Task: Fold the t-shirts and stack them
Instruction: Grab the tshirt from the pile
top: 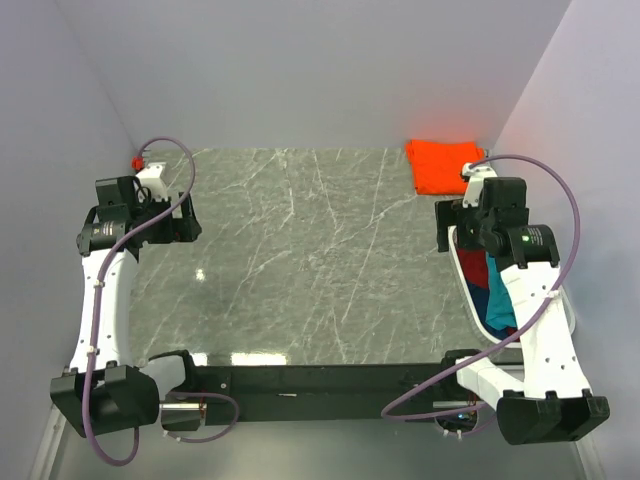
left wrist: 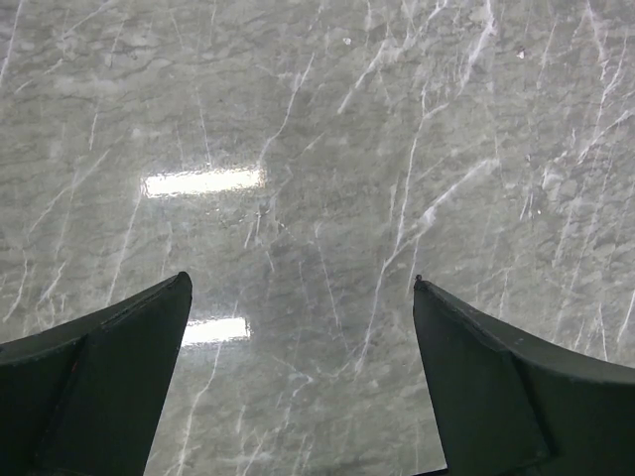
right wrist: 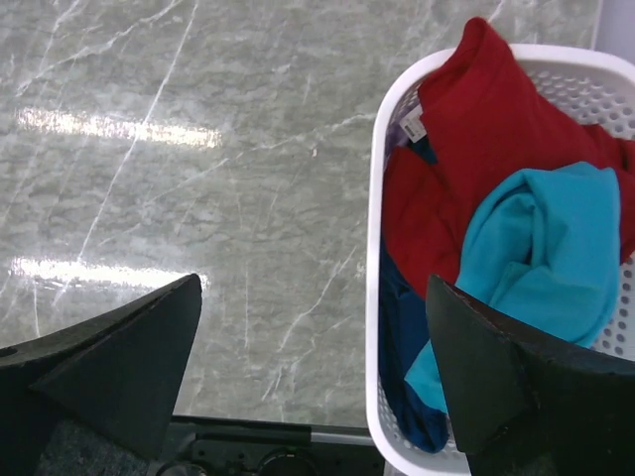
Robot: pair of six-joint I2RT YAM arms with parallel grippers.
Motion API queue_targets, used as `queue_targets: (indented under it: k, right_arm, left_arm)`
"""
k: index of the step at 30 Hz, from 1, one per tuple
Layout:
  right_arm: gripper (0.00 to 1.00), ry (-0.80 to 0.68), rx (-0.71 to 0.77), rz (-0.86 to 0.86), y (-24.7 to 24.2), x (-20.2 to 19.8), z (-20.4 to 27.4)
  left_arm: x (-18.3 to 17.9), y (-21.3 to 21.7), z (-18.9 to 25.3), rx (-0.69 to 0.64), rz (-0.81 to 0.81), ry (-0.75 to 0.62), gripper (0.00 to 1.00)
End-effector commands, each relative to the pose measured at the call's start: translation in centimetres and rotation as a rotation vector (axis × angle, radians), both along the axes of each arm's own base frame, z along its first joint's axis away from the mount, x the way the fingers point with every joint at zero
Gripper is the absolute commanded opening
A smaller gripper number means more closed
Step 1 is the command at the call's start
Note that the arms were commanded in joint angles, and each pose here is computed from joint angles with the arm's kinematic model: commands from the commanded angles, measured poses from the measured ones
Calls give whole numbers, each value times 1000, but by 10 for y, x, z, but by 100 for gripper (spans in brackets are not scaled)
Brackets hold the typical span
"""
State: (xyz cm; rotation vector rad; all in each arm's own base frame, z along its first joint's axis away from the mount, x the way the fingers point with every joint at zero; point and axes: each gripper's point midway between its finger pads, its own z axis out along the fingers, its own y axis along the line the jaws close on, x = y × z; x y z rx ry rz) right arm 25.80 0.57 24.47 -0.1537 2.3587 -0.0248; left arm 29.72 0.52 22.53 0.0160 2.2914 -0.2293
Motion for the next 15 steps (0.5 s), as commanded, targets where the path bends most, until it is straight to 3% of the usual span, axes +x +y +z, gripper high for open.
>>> queue_targets:
  k: [1, 9, 15]
  right_arm:
    - [100, -38, -31, -5, -5, -1, 20]
    - [100, -21, -134, -57, -27, -6, 25]
    - [100, 85, -169, -165, -88, -16, -2]
  left_arm:
    - [9, 2, 16, 13, 2, -48, 100]
    - [16, -11, 42, -48, -50, -88, 99]
    - [12, -23, 47, -91, -111, -71, 99]
